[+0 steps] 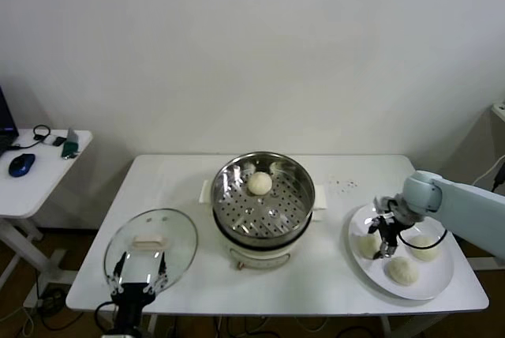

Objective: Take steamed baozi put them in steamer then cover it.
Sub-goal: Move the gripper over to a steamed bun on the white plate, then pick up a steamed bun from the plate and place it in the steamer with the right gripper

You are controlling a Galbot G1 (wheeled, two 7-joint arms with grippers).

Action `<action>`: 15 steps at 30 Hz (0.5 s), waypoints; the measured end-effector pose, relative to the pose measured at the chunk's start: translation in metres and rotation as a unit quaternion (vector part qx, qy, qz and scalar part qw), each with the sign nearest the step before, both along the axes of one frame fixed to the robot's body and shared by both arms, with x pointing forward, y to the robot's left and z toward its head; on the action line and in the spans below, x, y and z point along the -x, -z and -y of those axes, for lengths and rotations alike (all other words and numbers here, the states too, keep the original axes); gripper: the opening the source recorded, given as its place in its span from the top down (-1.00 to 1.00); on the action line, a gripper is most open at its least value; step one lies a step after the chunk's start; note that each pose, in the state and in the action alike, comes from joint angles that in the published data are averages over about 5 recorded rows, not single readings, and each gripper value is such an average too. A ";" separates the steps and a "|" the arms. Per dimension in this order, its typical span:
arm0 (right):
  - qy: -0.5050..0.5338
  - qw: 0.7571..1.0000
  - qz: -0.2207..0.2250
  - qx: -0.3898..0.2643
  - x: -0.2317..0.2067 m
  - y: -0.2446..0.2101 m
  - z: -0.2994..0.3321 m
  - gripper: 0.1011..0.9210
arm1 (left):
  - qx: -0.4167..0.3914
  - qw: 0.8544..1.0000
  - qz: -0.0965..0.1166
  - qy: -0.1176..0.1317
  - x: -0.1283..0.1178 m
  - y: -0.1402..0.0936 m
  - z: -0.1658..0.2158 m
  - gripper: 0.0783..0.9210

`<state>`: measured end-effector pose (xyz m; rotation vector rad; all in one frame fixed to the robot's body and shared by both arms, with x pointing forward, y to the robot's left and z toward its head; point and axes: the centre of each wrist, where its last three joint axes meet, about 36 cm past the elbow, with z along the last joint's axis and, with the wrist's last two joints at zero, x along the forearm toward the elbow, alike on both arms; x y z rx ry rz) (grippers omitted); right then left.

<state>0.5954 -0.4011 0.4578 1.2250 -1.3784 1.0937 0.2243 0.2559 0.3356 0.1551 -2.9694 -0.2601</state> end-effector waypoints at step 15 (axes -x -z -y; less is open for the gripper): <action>0.003 0.997 0.056 -0.052 -0.048 -0.130 -0.034 -0.43 | -0.002 1.000 0.002 0.010 0.007 -0.004 0.003 -0.77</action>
